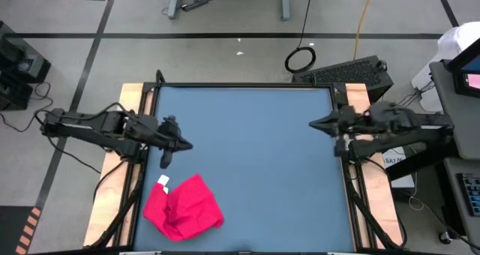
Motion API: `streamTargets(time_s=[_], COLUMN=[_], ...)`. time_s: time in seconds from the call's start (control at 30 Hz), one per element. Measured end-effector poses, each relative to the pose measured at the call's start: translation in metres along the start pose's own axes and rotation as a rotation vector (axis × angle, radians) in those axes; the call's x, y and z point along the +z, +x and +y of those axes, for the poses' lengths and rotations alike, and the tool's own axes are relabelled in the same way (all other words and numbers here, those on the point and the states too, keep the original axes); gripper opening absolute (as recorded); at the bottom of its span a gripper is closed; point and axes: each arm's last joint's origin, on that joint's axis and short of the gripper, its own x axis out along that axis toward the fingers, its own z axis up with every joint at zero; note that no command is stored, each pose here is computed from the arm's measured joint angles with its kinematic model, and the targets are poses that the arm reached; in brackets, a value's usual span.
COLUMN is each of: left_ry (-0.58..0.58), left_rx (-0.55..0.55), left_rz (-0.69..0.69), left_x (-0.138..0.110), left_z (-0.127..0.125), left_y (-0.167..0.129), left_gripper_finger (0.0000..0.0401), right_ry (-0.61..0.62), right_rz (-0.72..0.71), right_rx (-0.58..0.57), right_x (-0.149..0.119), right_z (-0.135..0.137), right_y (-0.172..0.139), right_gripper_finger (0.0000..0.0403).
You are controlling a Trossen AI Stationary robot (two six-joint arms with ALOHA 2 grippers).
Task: Roll towel
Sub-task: Roll the red towel
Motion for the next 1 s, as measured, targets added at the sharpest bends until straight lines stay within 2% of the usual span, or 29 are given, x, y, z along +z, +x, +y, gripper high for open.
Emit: streamTargets(time_s=[0.13,0.3,0.4,0.5,0.73,1.0], left_ry=[-0.046,-0.012,0.022,0.042,0.077,0.116], left_rx=[0.016,0.062,0.081,0.116,0.224,0.325], left_rz=[0.146,0.262,0.346,0.436,0.627,0.688], left_x=[-0.011,-0.021,-0.03,-0.04,-0.069,-0.091], left_z=[-0.009,-0.022,-0.029,-0.035,-0.04,-0.044], left_y=[0.016,0.044,0.063,0.082,0.126,0.151], left_gripper_finger=[0.01,0.0173,0.02,0.0211,0.0212,0.0212], right_ry=[-0.017,0.011,0.003,-0.025,-0.094,-0.083], right_rz=[0.121,0.307,0.406,0.484,0.569,0.589], right_rx=[-0.004,-0.016,-0.014,0.0,0.061,0.101], right_x=[-0.008,-0.026,-0.039,-0.052,-0.085,-0.122], right_z=[0.006,0.014,0.021,0.032,0.062,0.094], right_y=[0.029,0.068,0.09,0.112,0.159,0.198], right_gripper_finger=[0.0,0.0,0.0,0.0,0.0,0.0])
